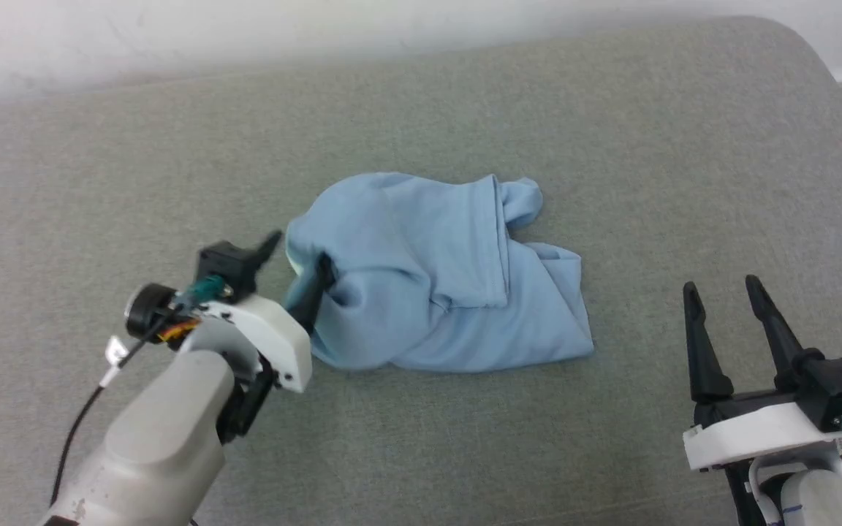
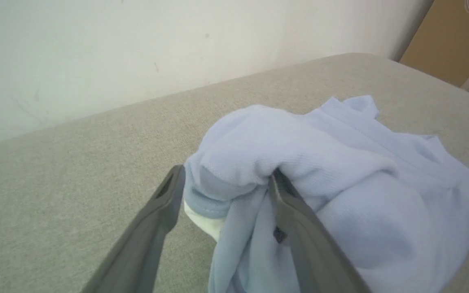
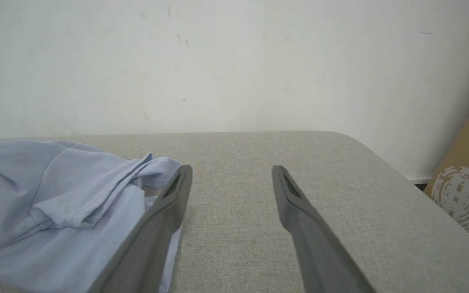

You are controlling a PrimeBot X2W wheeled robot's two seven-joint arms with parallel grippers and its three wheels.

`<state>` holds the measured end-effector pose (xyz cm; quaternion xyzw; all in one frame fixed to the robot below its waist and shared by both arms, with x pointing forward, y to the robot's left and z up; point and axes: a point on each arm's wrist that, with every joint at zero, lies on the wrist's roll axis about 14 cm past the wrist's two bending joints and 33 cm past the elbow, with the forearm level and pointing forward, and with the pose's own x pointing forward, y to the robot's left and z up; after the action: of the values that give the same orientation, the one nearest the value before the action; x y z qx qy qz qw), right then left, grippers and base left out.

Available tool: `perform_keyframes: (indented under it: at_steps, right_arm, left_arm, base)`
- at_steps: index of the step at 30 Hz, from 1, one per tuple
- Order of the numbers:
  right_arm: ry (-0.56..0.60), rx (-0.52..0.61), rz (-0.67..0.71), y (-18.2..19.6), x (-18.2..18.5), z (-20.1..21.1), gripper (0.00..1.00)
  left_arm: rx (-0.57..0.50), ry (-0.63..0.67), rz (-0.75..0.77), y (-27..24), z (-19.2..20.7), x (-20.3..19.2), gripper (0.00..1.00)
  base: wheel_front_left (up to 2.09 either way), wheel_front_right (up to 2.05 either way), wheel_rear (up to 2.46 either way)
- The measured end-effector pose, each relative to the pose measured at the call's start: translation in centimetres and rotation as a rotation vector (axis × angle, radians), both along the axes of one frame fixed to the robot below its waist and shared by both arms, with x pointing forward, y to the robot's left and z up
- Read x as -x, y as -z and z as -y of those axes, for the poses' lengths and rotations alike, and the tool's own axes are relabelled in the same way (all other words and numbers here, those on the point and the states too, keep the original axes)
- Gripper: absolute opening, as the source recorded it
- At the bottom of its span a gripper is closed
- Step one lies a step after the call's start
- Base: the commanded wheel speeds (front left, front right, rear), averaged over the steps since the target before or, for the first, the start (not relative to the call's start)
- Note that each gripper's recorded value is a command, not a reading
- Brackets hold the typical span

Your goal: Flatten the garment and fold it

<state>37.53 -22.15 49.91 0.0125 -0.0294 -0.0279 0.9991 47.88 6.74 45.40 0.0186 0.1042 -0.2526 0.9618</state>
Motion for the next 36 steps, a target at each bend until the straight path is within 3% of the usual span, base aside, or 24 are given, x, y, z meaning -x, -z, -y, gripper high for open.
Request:
perform_keyframes:
  at_steps: [7, 14, 21, 25, 36]
  right_arm:
    - [-0.044, 0.008, -0.013, 0.4, 0.4, -1.4, 1.00]
    - [-0.112, 0.013, -0.005, 0.1, 0.6, -3.6, 1.00]
    - [-0.173, 0.010, -0.014, -0.1, 0.6, -5.6, 1.00]
    - [-0.222, 0.026, -0.022, -0.3, 0.4, -7.2, 1.00]
    - [-0.426, 0.087, -0.297, 2.0, -3.2, -13.9, 1.00]
  left_arm:
    - [0.076, -0.169, 0.232, -7.5, -3.6, -0.7, 1.00]
    - [0.138, -0.351, 0.432, -13.2, -8.9, 4.7, 1.00]
    - [0.058, -0.488, 0.484, -12.3, -12.4, 11.6, 1.00]
    - [0.101, -0.559, 0.442, -10.9, -12.8, 14.5, 1.00]
    - [0.061, -0.598, 0.448, -10.4, -14.0, 16.0, 1.00]
  base:
    - [0.00, 0.00, 0.00]
    - [0.00, 0.00, 0.00]
    - [0.00, 0.00, 0.00]
    - [0.00, 0.00, 0.00]
    - [0.00, 0.00, 0.00]
